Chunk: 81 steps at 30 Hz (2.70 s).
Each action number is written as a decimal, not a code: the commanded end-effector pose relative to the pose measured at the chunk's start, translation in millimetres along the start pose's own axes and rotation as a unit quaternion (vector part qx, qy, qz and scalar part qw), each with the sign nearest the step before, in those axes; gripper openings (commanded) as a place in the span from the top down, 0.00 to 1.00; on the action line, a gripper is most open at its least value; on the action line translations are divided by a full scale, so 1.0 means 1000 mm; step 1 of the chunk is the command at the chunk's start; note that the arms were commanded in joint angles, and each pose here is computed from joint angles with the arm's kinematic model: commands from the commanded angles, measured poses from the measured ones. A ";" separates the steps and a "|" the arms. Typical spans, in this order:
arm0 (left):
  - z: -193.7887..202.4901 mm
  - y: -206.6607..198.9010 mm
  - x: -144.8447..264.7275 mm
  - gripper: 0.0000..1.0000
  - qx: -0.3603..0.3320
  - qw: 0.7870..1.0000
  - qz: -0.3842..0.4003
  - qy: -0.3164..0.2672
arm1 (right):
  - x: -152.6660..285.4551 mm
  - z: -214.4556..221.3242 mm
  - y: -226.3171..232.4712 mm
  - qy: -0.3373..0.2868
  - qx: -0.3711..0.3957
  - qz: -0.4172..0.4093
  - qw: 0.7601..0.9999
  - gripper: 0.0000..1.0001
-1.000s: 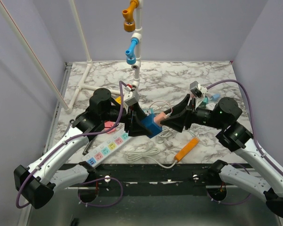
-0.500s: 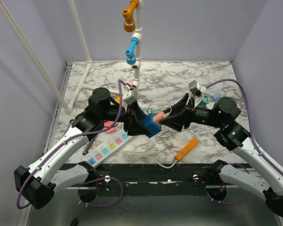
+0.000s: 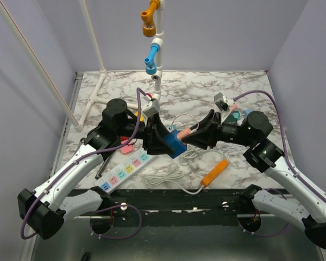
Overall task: Pull the plug off the socket
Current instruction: Remove the plug from the socket, then place the plug at the center of the board.
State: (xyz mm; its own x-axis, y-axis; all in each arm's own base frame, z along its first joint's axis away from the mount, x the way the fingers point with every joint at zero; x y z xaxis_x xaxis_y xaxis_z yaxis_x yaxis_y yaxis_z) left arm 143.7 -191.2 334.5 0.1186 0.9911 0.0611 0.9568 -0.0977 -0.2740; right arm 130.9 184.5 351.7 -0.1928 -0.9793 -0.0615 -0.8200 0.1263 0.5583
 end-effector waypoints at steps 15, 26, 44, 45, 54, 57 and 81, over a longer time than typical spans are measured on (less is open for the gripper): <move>-0.001 0.001 0.003 1.00 -0.032 0.999 -0.022 0.003 | 0.021 -0.037 0.032 -0.061 0.103 0.043 0.992 0.99; 0.007 -0.014 0.007 1.00 -0.032 0.999 0.043 0.003 | 0.019 -0.045 0.028 -0.069 0.127 0.065 0.987 0.99; 0.040 -0.015 0.019 1.00 -0.013 0.999 0.027 0.011 | 0.032 -0.076 0.008 -0.112 0.111 0.112 0.981 0.99; 0.043 -0.013 0.020 1.00 -0.011 1.000 0.017 0.015 | 0.032 -0.079 -0.002 -0.126 0.098 0.156 0.975 1.00; -0.006 0.012 0.004 0.89 -0.058 0.998 -0.011 0.036 | 0.049 -0.098 -0.153 -0.137 -0.089 0.543 0.824 0.99; -0.031 0.035 -0.008 0.93 -0.071 0.996 -0.033 0.052 | 0.061 -0.106 -0.164 -0.165 -0.082 0.582 0.792 0.99; 0.024 0.224 -0.124 0.97 -0.069 0.932 -0.215 0.284 | 0.097 -0.023 -0.256 -0.132 -0.222 0.677 0.690 0.99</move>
State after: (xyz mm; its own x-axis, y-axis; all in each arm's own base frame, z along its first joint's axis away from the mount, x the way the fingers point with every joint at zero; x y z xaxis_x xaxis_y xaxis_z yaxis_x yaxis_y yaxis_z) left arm 313.9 -327.9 252.1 -0.1116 0.7905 0.6022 0.9801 0.1878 -0.0648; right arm 326.1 42.5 225.0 -0.7372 0.1515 0.6584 0.4858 0.7962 0.3607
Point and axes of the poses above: each gripper's point midway between its finger pads, its own x axis back along the fingers, its own y axis along the line the jaws close on, z = x × y, the point moved 10 cm from there along x, back along the fingers, and after that the axes turned 11 degrees about -x, right-handed, at the moved point
